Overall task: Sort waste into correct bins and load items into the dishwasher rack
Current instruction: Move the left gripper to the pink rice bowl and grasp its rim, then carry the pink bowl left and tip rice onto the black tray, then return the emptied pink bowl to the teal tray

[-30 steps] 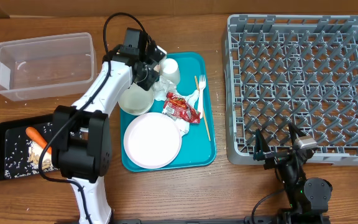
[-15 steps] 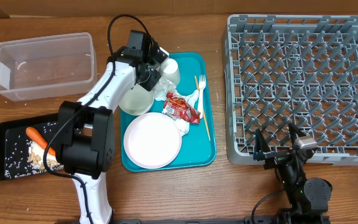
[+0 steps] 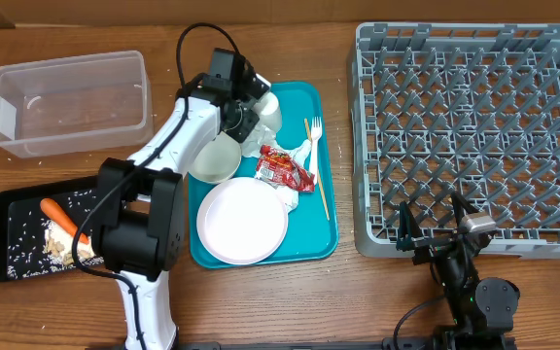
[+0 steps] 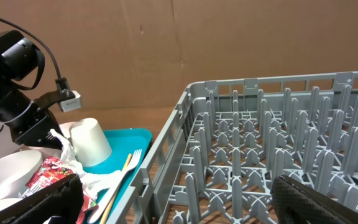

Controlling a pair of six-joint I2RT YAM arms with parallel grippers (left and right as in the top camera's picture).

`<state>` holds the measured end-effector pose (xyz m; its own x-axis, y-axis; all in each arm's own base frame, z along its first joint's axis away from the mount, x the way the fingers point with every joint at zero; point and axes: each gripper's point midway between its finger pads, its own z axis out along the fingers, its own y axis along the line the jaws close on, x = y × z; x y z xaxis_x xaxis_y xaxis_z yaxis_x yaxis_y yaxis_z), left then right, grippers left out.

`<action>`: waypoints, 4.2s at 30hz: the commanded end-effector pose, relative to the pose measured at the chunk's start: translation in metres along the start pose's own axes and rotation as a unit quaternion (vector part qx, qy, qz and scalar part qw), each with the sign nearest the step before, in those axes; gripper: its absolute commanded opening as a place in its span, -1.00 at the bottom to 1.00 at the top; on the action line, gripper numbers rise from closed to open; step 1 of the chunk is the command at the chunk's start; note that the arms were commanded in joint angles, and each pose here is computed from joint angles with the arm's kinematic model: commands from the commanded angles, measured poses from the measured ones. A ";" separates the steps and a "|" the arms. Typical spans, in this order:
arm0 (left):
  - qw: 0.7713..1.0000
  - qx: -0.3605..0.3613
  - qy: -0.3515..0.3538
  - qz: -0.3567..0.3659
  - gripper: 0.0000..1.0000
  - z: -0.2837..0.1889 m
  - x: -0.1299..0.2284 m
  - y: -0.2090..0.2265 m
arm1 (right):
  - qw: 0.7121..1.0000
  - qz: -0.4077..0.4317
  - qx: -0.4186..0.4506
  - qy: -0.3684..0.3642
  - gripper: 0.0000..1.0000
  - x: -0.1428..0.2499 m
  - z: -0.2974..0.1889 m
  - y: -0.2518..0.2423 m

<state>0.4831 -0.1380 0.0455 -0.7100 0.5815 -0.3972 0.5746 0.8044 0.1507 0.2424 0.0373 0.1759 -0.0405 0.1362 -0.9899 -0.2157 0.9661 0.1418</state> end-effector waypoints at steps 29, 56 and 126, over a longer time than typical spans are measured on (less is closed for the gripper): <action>0.896 0.033 -0.056 -0.439 -0.91 -0.262 0.069 0.054 | 1.000 -0.004 -0.001 -0.002 1.00 0.002 0.000 0.000; 0.659 0.298 -0.365 -0.586 -0.92 -0.233 0.240 0.105 | 1.000 -0.004 -0.001 -0.002 1.00 0.002 0.000 0.000; 0.892 -0.092 -0.312 -0.313 -0.92 -0.251 0.002 0.069 | 1.000 -0.004 -0.001 -0.002 1.00 0.002 0.000 0.000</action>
<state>0.3918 -0.0622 0.2986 -0.5035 -0.1732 -0.8465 0.2270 0.9188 -0.3230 0.2424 0.0373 0.1759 -0.0405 0.1358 -0.9899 -0.2157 0.9662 0.1414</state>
